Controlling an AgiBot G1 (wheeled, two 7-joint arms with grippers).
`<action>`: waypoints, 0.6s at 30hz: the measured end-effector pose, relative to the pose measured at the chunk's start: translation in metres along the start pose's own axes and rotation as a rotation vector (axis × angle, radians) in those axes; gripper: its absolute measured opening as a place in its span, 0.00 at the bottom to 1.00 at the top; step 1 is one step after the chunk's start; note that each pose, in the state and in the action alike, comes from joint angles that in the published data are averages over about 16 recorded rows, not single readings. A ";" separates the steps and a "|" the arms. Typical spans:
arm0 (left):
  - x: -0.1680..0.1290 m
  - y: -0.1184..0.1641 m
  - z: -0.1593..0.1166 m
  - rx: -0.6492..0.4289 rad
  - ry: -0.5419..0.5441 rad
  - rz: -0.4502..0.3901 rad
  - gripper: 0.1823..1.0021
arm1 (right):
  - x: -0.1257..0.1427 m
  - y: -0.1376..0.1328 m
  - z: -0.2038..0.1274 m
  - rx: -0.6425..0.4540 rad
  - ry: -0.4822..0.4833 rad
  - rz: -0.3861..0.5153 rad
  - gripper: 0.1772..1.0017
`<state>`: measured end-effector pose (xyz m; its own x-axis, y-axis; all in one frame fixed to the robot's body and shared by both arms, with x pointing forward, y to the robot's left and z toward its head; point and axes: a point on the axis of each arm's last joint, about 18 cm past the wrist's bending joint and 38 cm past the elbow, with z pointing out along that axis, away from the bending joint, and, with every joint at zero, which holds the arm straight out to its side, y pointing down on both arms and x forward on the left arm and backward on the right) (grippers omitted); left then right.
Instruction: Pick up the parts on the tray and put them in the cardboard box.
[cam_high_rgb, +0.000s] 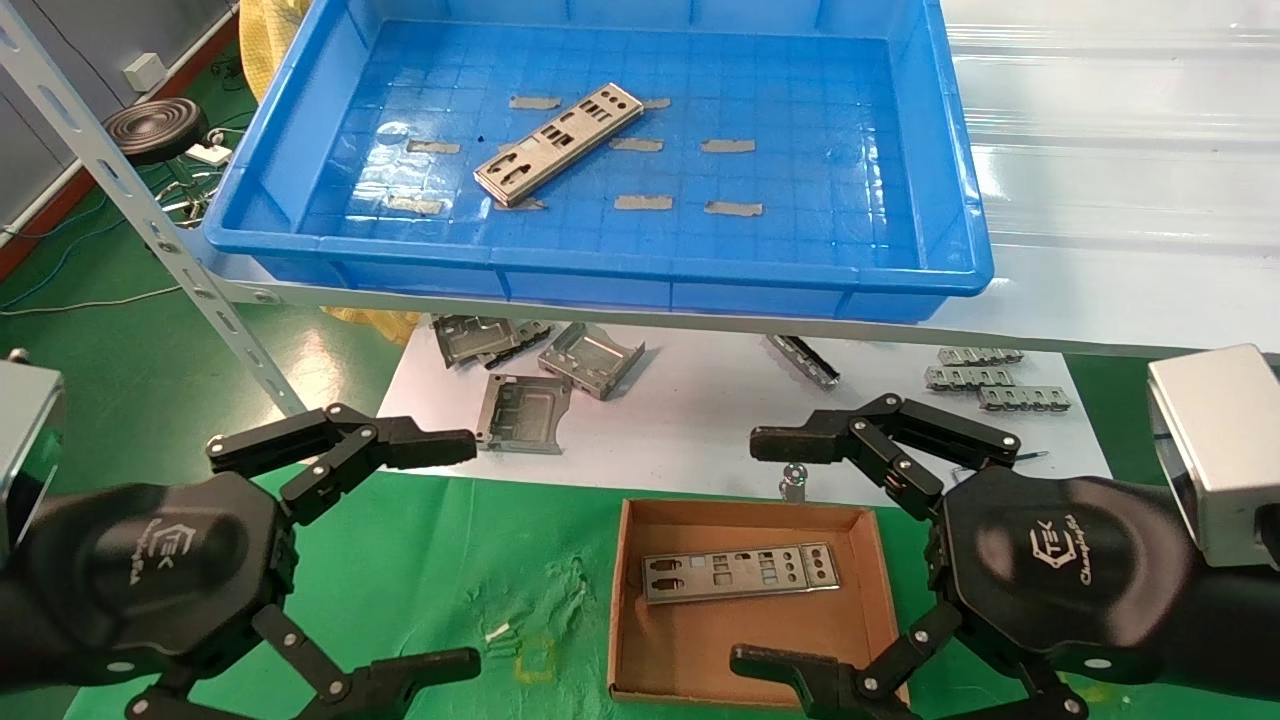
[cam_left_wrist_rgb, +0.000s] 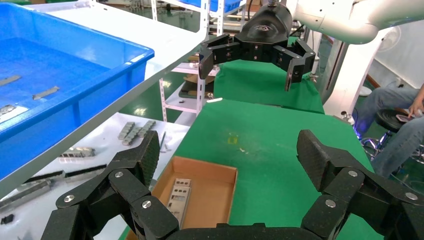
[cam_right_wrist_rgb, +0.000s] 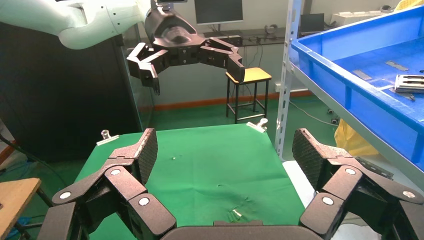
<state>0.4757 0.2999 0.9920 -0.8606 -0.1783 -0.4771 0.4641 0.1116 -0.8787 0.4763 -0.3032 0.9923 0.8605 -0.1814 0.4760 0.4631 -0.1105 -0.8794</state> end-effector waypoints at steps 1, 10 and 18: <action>0.000 0.000 0.000 0.000 0.000 0.000 1.00 | 0.000 0.000 0.000 0.000 0.000 0.000 1.00; 0.000 0.000 0.000 0.000 0.000 0.000 1.00 | 0.000 0.000 0.000 0.000 0.000 0.000 1.00; 0.000 0.000 0.000 0.000 0.000 0.000 1.00 | 0.000 0.000 0.000 0.000 0.000 0.000 1.00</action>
<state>0.4757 0.2999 0.9920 -0.8606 -0.1783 -0.4771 0.4641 0.1116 -0.8787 0.4763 -0.3032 0.9923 0.8605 -0.1814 0.4760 0.4631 -0.1105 -0.8794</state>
